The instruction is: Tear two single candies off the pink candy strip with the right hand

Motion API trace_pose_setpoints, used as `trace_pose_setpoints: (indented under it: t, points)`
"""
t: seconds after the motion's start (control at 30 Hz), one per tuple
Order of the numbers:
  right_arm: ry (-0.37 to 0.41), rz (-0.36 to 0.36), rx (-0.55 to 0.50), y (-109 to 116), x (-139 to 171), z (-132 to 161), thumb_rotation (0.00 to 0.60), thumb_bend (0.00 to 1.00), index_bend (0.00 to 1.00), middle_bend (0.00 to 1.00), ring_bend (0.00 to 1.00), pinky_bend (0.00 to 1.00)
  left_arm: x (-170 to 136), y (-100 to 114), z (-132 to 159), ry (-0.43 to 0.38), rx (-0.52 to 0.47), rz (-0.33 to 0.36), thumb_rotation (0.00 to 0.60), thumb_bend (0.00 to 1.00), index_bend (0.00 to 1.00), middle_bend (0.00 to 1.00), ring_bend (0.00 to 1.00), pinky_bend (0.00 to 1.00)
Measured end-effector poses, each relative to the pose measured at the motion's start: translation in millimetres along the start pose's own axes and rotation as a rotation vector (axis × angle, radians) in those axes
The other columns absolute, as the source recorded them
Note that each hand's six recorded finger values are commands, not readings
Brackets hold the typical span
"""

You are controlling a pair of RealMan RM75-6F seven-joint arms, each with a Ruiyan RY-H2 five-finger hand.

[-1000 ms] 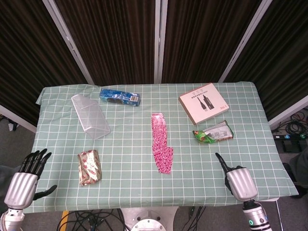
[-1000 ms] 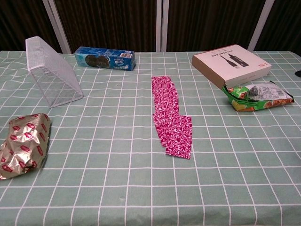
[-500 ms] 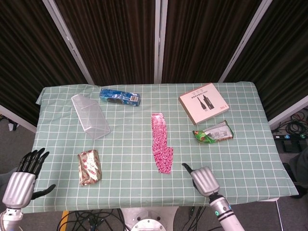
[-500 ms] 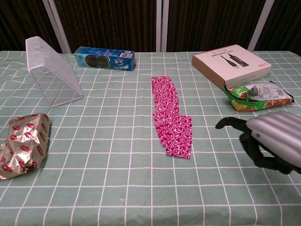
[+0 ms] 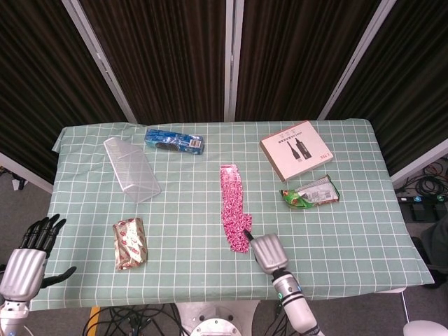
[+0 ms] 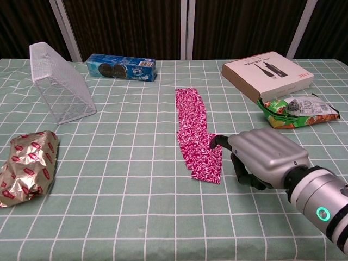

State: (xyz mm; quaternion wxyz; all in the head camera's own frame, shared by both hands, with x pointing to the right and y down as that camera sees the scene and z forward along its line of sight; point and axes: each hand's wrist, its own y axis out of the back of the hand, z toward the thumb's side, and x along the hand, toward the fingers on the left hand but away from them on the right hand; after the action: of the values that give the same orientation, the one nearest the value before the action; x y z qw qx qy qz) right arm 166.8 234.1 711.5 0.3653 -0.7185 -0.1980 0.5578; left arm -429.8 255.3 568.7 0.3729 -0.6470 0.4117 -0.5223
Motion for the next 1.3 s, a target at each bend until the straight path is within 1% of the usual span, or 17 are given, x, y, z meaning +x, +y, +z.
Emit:
trace_pose_setpoints:
  t: [0.17, 0.3, 0.43, 0.57, 0.87, 0.97, 1.1, 1.3]
  points:
    - [-0.013, 0.018, 0.016, -2.1, -3.2, 0.7, 0.600, 1.00, 0.21, 0.91, 0.85, 0.76, 0.1, -0.9, -0.7, 0.001, 0.001, -0.003, 0.581, 0.01, 0.05, 0.01, 0.00, 0.09]
    - [-0.021, 0.052, 0.020, -6.4, -5.0, 0.5, 0.600, 1.00, 0.24, 0.91, 0.85, 0.76, 0.2, -0.8, -1.1, 0.002, 0.001, -0.003, 0.582, 0.01, 0.05, 0.01, 0.00, 0.09]
    - [-0.024, 0.079, 0.023, -8.9, -7.6, 1.7, 0.600, 1.00, 0.24, 0.91, 0.85, 0.76, 0.2, -0.3, -1.3, 0.002, 0.000, -0.002, 0.581, 0.01, 0.05, 0.01, 0.00, 0.09]
    - [-0.017, 0.079, 0.026, -6.5, -10.5, 6.2, 0.600, 1.00, 0.25, 0.91, 0.85, 0.76, -0.1, 1.4, -2.5, 0.005, -0.001, 0.001, 0.579, 0.01, 0.05, 0.01, 0.00, 0.09]
    - [-0.009, 0.073, 0.027, -2.2, -10.1, 11.5, 0.600, 1.00, 0.21, 0.91, 0.85, 0.76, -0.4, 4.1, -4.1, 0.006, -0.002, 0.005, 0.580, 0.01, 0.05, 0.01, 0.00, 0.09]
    - [-0.007, 0.082, 0.028, -2.9, -11.4, 13.7, 0.600, 1.00, 0.19, 0.91, 0.85, 0.76, -0.5, 3.1, -4.2, 0.006, -0.001, 0.001, 0.579, 0.01, 0.05, 0.01, 0.00, 0.09]
    - [-0.007, 0.093, 0.034, -3.3, -14.4, 17.2, 0.600, 1.00, 0.13, 0.91, 0.85, 0.76, -0.4, 3.6, -4.4, 0.007, 0.001, 0.002, 0.581, 0.01, 0.05, 0.01, 0.00, 0.09]
    - [-0.025, 0.114, 0.051, -4.5, -17.5, 16.5, 0.600, 1.00, 0.11, 0.91, 0.85, 0.76, -0.8, 4.2, -5.4, 0.009, 0.002, 0.003, 0.582, 0.01, 0.05, 0.01, 0.00, 0.09]
